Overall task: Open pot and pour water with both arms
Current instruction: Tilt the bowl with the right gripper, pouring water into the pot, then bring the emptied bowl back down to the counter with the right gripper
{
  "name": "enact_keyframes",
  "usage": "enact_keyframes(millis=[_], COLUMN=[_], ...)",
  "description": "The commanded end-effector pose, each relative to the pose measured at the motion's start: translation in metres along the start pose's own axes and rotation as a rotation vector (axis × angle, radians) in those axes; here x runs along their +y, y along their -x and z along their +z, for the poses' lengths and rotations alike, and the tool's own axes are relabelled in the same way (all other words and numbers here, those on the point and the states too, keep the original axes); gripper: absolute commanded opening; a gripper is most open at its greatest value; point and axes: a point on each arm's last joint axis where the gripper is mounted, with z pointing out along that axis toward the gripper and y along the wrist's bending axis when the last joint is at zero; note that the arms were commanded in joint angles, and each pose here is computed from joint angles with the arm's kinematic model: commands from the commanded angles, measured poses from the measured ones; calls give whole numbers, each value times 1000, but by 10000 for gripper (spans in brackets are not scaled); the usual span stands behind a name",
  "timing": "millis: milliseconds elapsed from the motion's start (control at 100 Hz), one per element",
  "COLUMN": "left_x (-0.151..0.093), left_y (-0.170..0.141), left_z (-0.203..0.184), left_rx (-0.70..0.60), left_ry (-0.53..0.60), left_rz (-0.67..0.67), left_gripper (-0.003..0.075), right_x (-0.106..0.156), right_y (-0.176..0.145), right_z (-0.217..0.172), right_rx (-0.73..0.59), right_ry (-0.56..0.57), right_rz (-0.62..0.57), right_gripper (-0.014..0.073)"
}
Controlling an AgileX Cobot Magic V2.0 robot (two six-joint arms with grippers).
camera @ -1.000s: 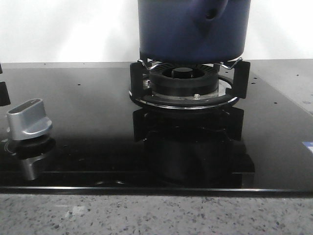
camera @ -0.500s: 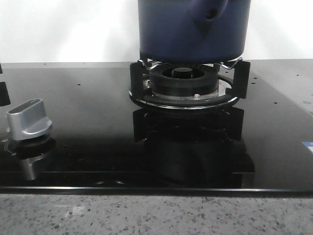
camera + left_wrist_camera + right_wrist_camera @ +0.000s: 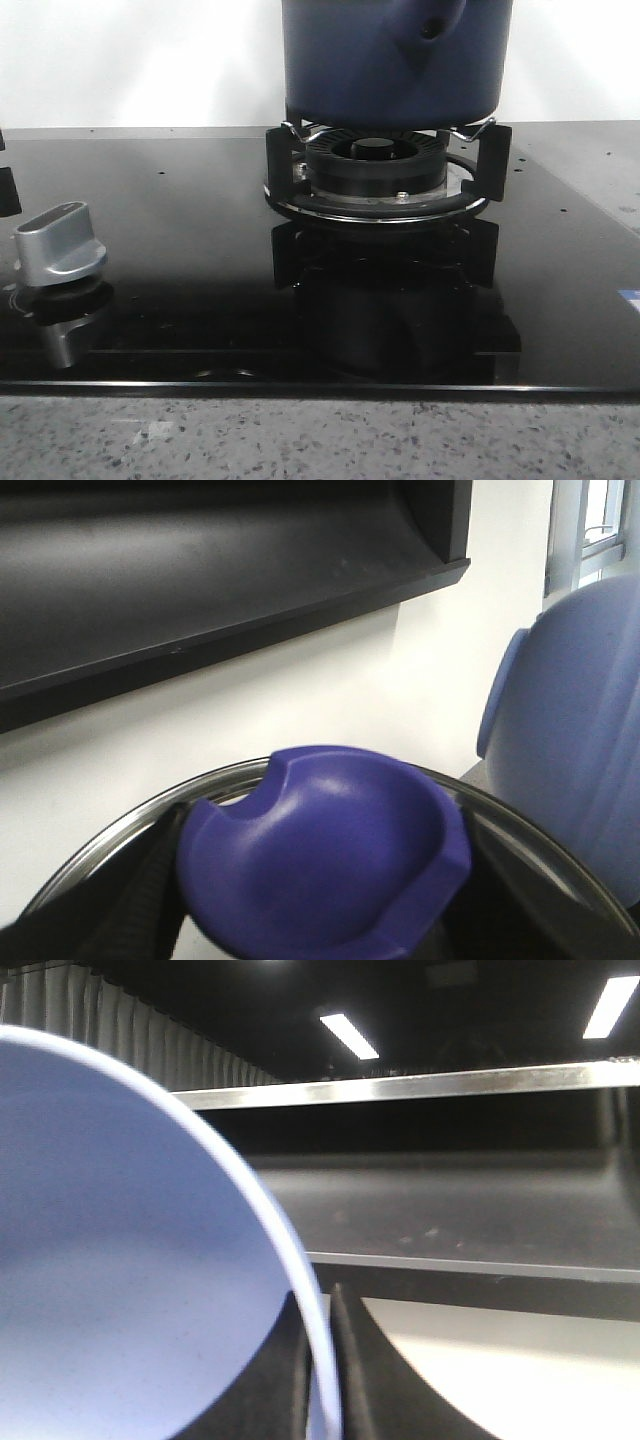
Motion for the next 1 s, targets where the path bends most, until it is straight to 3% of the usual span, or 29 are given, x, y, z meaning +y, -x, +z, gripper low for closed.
enact_keyframes(millis=[0, 240, 410, 540, 790, 990], left_x=[-10, -10, -14, -25, -55, -78], left_y=[36, 36, 37, 38, 41, 44], left_z=[-14, -14, -12, -4, 14, 25], left_rx=[-122, -122, -128, -132, -143, -150], left_ry=[6, 6, -15, -52, -141, -190], left_rz=[-3, -3, -7, -9, -22, -25], left_gripper=[316, 316, 316, 316, 316, 316], right_x=[-5, -5, -11, -22, -76, -135], right_y=[34, 35, 43, 71, 111, 100], right_z=[5, 5, 11, 18, 22, -17], right_rx=[-142, -118, 61, 177, 676, 1095], right_ry=[-24, -22, -42, -72, -101, -279], right_rz=[2, 3, 49, 120, 172, 241], right_gripper=[-68, -68, -66, -66, -65, -65])
